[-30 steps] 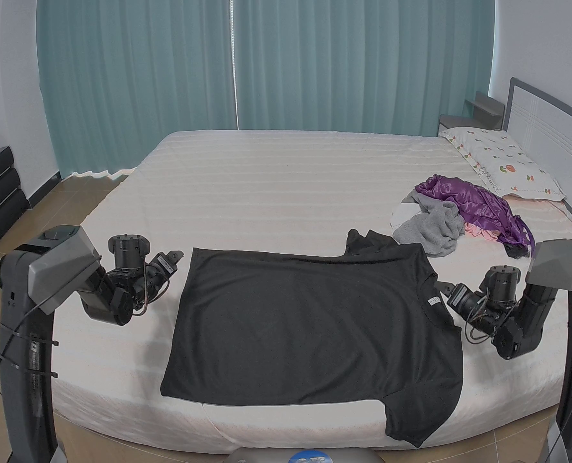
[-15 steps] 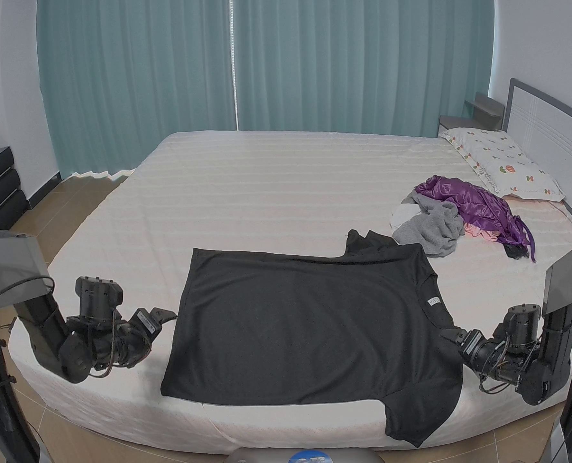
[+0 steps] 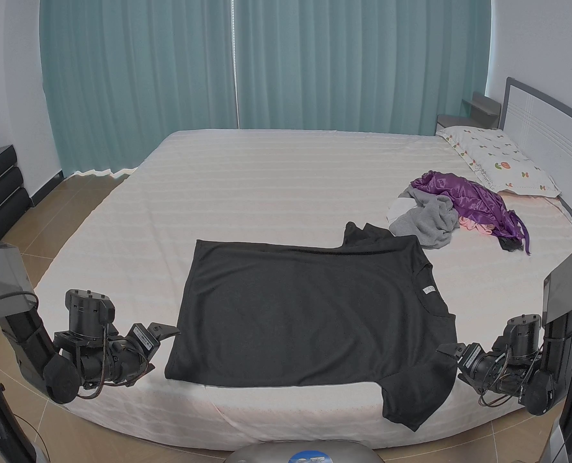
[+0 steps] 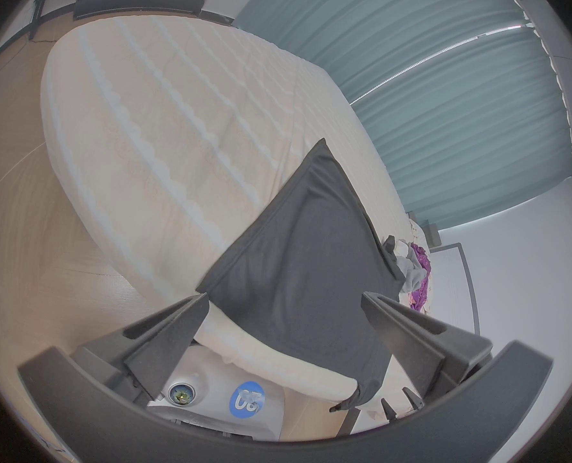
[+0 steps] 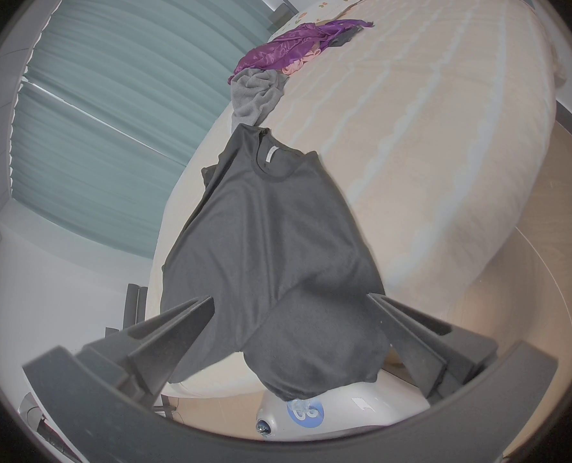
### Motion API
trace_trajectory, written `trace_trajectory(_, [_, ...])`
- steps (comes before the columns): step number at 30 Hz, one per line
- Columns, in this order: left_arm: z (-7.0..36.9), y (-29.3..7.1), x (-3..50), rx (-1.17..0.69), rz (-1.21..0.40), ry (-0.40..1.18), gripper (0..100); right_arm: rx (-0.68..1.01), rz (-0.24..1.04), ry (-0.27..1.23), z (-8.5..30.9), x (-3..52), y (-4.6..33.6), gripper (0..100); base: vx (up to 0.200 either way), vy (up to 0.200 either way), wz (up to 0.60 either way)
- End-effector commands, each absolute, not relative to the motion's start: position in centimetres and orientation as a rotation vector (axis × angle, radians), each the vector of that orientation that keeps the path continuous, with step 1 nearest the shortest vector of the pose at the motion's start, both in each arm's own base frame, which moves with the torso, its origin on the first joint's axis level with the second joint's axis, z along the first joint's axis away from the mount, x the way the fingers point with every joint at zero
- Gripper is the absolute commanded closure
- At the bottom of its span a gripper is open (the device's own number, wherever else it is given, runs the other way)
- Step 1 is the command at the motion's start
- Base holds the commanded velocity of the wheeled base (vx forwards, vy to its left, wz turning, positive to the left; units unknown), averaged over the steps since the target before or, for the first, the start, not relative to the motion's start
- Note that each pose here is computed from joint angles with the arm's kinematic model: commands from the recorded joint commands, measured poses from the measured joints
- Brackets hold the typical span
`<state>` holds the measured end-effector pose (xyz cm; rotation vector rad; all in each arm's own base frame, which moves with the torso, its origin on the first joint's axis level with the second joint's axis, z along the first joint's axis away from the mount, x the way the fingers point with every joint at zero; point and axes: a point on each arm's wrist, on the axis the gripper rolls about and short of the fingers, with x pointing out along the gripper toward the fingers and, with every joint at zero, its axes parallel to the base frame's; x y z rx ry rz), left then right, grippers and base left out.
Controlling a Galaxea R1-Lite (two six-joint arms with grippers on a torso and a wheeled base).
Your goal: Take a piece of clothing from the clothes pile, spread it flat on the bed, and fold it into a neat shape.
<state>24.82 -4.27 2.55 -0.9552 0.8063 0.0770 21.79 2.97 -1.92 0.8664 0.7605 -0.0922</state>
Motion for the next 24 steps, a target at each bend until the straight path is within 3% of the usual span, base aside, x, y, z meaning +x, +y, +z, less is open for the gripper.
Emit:
trace_trajectory(1, [2.6, -4.5, 24.8, -0.956, 0.066, 0.808, 0, 0.863, -0.09, 0.767, -1.9, 21.4, 3.0, 0, 0.0, 0.0, 0.0])
trace_trajectory(6, [2.8, -5.2, 25.0, -0.962, 0.039, 0.805, 0, 0.859, -0.085, 0.76, -1.8, 21.5, 3.0, 0, 0.0, 0.0, 0.0])
trace_trajectory(14, [3.0, -5.9, 25.2, -0.974, 0.023, 0.804, 0, 0.803, -0.05, 0.756, -1.8, 21.8, 3.1, 0, 0.0, -0.2, 0.0])
trace_trajectory(21, [2.4, -6.0, 25.7, -0.967, 0.032, 0.816, 0, 0.771, 0.024, 0.659, -1.5, 24.5, 3.5, 0, 0.0, -0.2, 0.0])
trace_trajectory(24, [2.2, -6.0, 25.8, -0.963, 0.036, 0.818, 0, 0.776, 0.062, 0.678, -1.7, 24.7, 4.0, 0, 0.0, 0.0, 0.0])
